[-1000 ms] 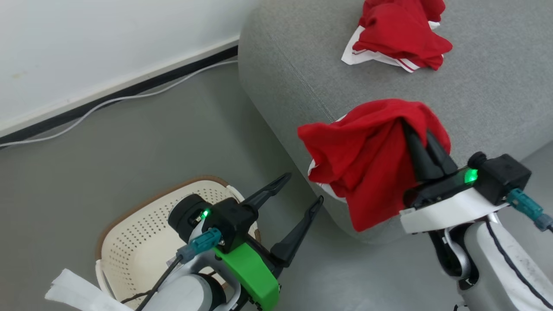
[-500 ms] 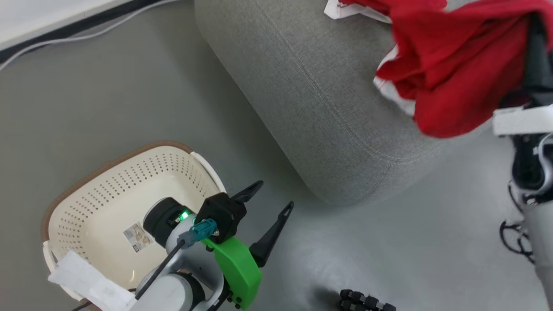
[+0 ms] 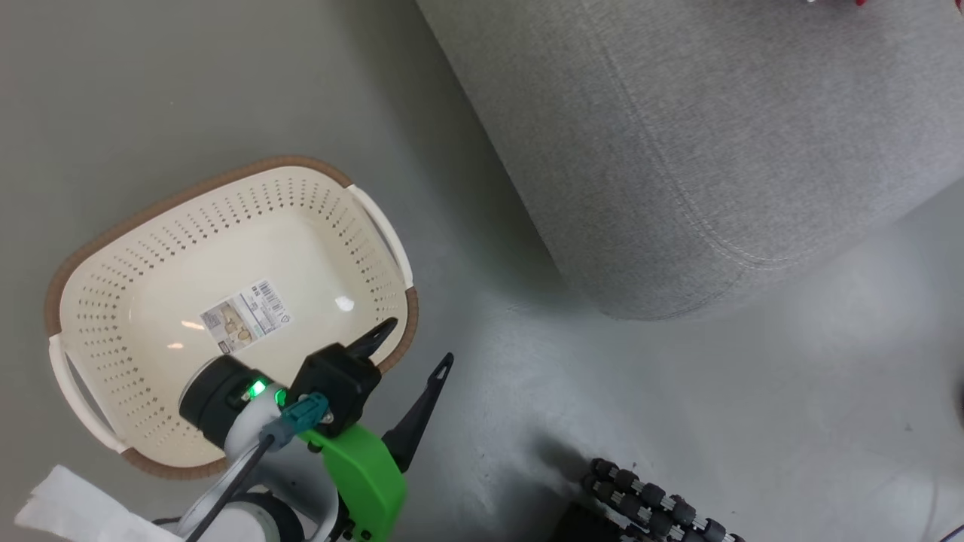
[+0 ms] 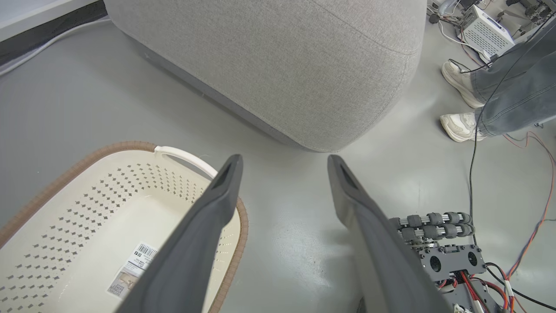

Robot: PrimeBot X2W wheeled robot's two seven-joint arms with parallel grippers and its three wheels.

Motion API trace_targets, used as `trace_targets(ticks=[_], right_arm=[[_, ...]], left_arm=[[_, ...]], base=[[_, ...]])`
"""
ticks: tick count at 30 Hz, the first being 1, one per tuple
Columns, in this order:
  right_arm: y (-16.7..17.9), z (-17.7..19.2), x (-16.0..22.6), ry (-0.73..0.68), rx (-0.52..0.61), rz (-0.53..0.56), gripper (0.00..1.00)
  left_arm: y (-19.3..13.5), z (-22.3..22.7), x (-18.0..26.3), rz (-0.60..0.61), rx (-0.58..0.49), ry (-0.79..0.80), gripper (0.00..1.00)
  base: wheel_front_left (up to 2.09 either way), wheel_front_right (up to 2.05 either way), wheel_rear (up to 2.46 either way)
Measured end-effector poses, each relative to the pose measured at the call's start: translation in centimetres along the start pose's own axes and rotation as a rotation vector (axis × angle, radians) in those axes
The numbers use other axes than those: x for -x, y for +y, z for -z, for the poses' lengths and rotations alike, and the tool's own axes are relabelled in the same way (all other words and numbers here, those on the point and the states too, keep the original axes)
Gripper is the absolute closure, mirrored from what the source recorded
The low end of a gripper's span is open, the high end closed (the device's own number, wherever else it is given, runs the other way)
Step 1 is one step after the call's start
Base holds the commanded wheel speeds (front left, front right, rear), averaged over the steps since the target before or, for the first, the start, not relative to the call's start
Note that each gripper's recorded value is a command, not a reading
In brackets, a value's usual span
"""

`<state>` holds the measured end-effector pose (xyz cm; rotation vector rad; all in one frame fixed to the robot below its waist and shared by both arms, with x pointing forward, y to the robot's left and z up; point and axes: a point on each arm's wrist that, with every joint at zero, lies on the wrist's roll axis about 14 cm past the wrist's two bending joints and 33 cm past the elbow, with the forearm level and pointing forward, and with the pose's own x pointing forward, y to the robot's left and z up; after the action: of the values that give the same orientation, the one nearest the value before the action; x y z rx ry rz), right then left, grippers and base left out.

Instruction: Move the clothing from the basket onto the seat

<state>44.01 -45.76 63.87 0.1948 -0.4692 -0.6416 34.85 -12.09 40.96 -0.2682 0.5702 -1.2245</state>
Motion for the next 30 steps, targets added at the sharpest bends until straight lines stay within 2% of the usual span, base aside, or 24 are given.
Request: trace_targets(ticks=[4,8,10,13,16,20,21,22,23,26,30], right_arm=[[-1.1,2.9,-1.5,0.022,-0.021,0.078,1.0],[-1.6,3.9,-2.3,0.011,-0.057,0.125,1.0],[-1.8,6.2,-2.2,0.048,-0.064,0.156,1.0],[-3.1,12.0,0.0,0.182,-0.03,0.215,1.0],[-5.1,17.6,3.8,0.323,-0.01,0.31,1.0],[-5.7,22.6,7.4,0.46,0.039,0.332,1.0],[-5.4,23.2,7.4,0.468,0.04,0.321,0.89],[-5.0,23.7,7.3,0.472,0.036,0.307,0.62],[-4.4,24.2,7.1,0.469,0.02,0.297,0.0],[-2.0,24.9,6.0,0.446,-0.034,0.239,0.0],[-1.2,23.1,4.5,0.408,0.023,0.139,0.0]], left_arm=[[1.3,2.2,1.6,-0.043,0.064,0.051,0.0],[2.7,2.3,2.1,-0.079,0.055,0.049,0.0],[3.7,2.9,2.5,-0.095,0.055,0.063,0.0],[4.5,3.5,2.7,-0.106,0.086,0.071,0.0],[5.6,4.0,2.8,-0.129,0.095,0.066,0.0],[7.1,4.8,2.9,-0.153,0.117,0.075,0.0],[7.6,4.9,2.9,-0.161,0.12,0.072,0.0],[8.1,5.0,3.0,-0.173,0.12,0.068,0.0],[8.7,5.1,3.0,-0.187,0.125,0.064,0.0],[9.8,5.3,2.8,-0.206,0.133,0.048,0.0],[9.7,4.7,2.0,-0.193,0.141,0.002,0.0]], base=[[0.0,0.0,0.0],[0.0,0.0,0.0],[0.0,0.0,0.0],[0.0,0.0,0.0],[0.0,0.0,0.0],[0.0,0.0,0.0],[0.0,0.0,0.0],[0.0,0.0,0.0],[0.0,0.0,0.0],[0.0,0.0,0.0],[0.0,0.0,0.0]])
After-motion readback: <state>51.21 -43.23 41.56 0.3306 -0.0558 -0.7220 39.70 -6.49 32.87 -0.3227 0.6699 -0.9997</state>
